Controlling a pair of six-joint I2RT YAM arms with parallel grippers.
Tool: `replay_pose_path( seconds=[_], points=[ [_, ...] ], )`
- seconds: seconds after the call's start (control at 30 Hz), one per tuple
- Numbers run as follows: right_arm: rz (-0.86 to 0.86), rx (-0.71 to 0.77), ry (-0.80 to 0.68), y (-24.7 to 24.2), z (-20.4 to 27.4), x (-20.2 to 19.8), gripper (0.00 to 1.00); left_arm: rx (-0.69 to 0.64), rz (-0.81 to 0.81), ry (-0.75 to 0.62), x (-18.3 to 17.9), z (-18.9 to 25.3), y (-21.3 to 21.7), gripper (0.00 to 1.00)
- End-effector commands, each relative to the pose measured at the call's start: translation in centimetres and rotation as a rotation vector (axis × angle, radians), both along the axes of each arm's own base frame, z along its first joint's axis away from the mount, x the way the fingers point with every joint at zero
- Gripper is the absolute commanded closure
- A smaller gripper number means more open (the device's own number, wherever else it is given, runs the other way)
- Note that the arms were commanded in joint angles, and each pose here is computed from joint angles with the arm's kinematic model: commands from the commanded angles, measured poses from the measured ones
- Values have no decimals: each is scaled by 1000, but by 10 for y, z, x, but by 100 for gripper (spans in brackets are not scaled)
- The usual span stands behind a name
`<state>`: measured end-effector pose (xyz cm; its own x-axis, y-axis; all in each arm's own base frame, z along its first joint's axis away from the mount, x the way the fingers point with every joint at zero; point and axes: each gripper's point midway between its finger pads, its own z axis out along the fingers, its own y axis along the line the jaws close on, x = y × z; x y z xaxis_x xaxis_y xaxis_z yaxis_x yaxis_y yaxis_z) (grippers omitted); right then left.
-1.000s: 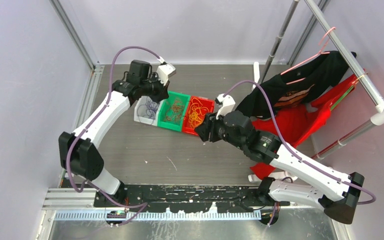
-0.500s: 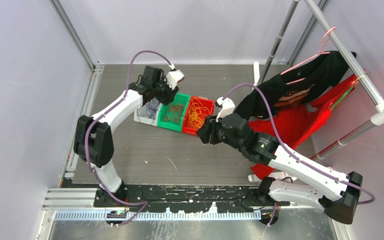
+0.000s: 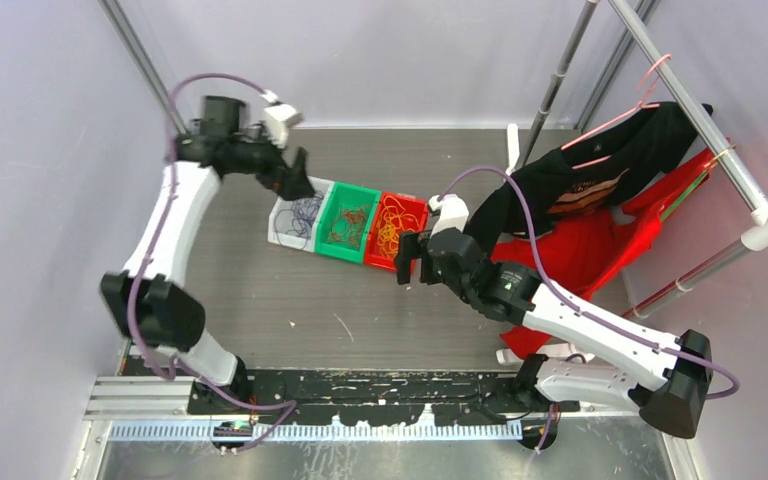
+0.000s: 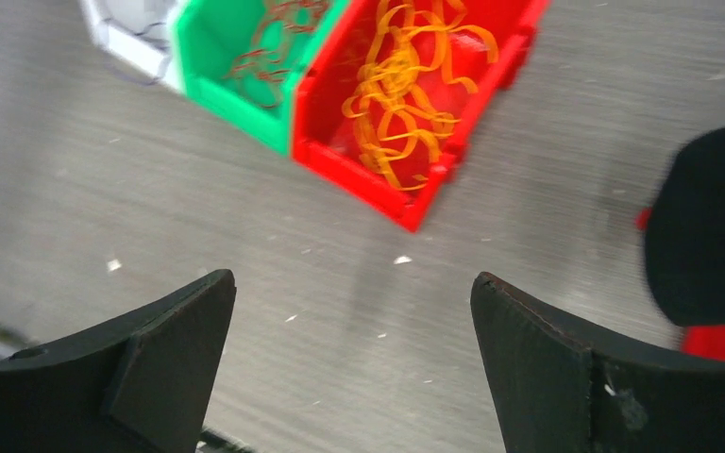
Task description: Untangle the cables
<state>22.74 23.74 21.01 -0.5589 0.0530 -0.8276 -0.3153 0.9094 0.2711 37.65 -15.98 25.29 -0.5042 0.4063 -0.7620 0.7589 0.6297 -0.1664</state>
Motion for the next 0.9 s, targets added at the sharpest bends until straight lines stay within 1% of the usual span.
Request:
replay_pose_path(
  seconds=[0.0,0.07,0.1,0.13,0.17,0.27,0.37,0.43,0.47,0.5,0.57,0.6,0.63,0.73,0.77,0.87],
  points=[
    [-213,-168,-160,-50,16,29,0,-229,110,23,-51,47,46,1],
    [-300,-218,-212,-72,20,35,0,-253,232,-24,-44,34,78,1],
    [-309,-229,-237,-77,18,36,0,-265,292,-41,-40,24,94,1],
    [-305,-232,-266,-79,17,37,0,-277,343,-38,-39,11,106,1],
    [-317,-271,-296,-88,10,37,0,-274,381,-31,-38,-6,116,1],
    [-460,-381,-338,-135,4,37,0,-239,448,7,-41,-62,131,1],
    [-631,-380,-373,-193,4,34,0,-187,482,-53,-47,-103,139,0],
    [-775,-376,-438,-231,4,28,0,-164,515,-110,-45,-124,145,1],
    [-843,-385,-463,-248,1,26,1,-156,525,-172,-38,-126,149,0],
    [-905,-384,-483,-262,-3,24,3,-153,535,-204,-36,-132,151,0],
    [-1010,-341,-504,-282,-11,24,0,-158,554,-262,-32,-141,154,1],
    [-1042,-315,-498,-288,-15,28,0,-167,560,-283,-30,-144,155,1],
    [-1060,-277,-493,-290,-20,34,0,-175,568,-300,-27,-148,156,1],
    [-1055,-233,-469,-287,-42,58,0,-200,615,-300,-21,-164,159,1],
    [-1034,-254,-448,-284,-53,65,0,-186,646,-292,-18,-164,165,0],
    [-958,-313,-397,-276,-81,86,0,-175,705,-337,-11,-162,175,0]
  ],
)
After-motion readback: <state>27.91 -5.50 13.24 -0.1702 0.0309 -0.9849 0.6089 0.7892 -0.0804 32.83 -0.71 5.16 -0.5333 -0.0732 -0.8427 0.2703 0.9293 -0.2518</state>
